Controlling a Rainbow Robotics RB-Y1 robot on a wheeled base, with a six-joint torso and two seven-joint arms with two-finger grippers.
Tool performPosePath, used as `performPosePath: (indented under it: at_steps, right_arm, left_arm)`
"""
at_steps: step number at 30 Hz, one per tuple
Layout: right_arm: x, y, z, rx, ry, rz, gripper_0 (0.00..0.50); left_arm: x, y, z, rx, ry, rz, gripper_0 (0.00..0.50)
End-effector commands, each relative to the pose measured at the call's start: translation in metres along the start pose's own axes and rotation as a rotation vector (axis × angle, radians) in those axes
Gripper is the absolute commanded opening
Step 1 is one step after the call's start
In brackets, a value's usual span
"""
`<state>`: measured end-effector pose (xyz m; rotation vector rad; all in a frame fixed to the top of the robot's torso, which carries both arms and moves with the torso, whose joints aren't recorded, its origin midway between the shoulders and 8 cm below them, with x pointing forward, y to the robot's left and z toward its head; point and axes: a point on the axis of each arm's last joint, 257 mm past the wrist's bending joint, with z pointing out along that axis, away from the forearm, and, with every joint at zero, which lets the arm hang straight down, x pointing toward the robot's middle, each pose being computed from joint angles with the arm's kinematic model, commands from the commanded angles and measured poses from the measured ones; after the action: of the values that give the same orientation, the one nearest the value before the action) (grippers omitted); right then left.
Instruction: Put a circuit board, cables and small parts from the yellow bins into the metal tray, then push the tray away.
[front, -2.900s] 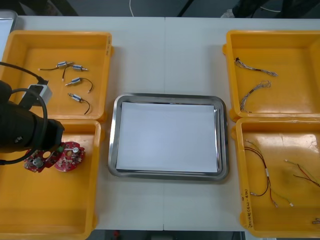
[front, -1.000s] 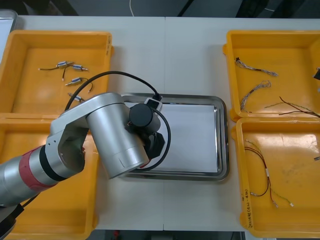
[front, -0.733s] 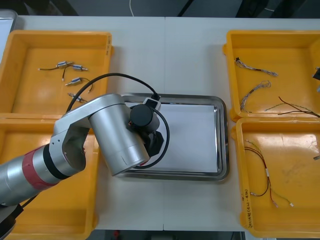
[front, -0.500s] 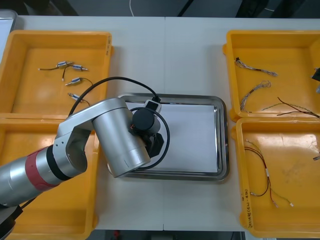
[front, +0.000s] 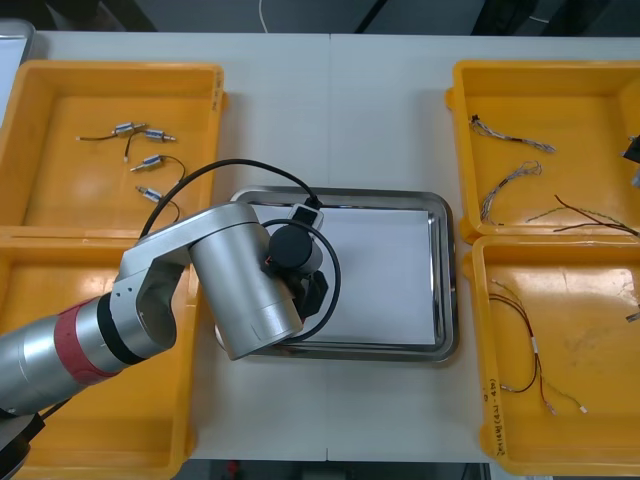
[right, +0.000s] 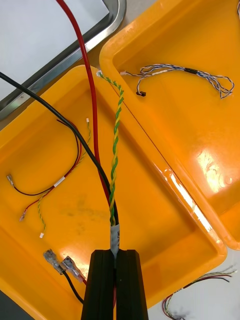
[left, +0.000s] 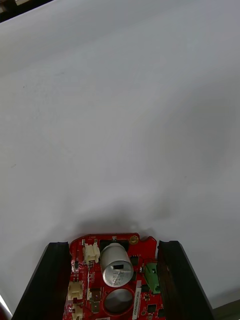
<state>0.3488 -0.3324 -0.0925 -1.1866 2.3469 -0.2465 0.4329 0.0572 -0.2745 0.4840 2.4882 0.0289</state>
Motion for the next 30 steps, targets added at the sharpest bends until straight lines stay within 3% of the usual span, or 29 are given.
performPosePath:
  at_steps: [1, 13, 19, 24, 28, 30]
  right_arm:
    - [-0.004, -0.005, -0.007, 0.027, 0.008, -0.016, 0.000]
    - [-0.002, -0.006, -0.006, 0.018, 0.010, -0.001, 0.000]
    - [-0.004, -0.004, -0.006, 0.013, 0.005, -0.004, 0.000]
    - [-0.012, -0.003, -0.005, 0.012, 0.001, -0.026, 0.000]
    - [-0.019, -0.001, -0.003, 0.013, 0.001, -0.047, 0.000]
    - [-0.028, 0.000, -0.002, 0.011, -0.006, -0.070, 0.000]
  left_arm:
    - [-0.018, -0.016, -0.012, 0.024, -0.049, -0.069, 0.500]
    - [-0.028, 0.012, -0.055, 0.006, -0.033, -0.136, 0.500]
    - [-0.033, 0.042, -0.084, 0.007, 0.001, -0.195, 0.500]
    - [-0.033, 0.072, -0.106, -0.014, 0.032, -0.239, 0.500]
    - [-0.041, 0.086, -0.120, -0.009, 0.018, -0.271, 0.500]
    - [-0.052, 0.100, -0.130, 0.003, -0.007, -0.305, 0.500]
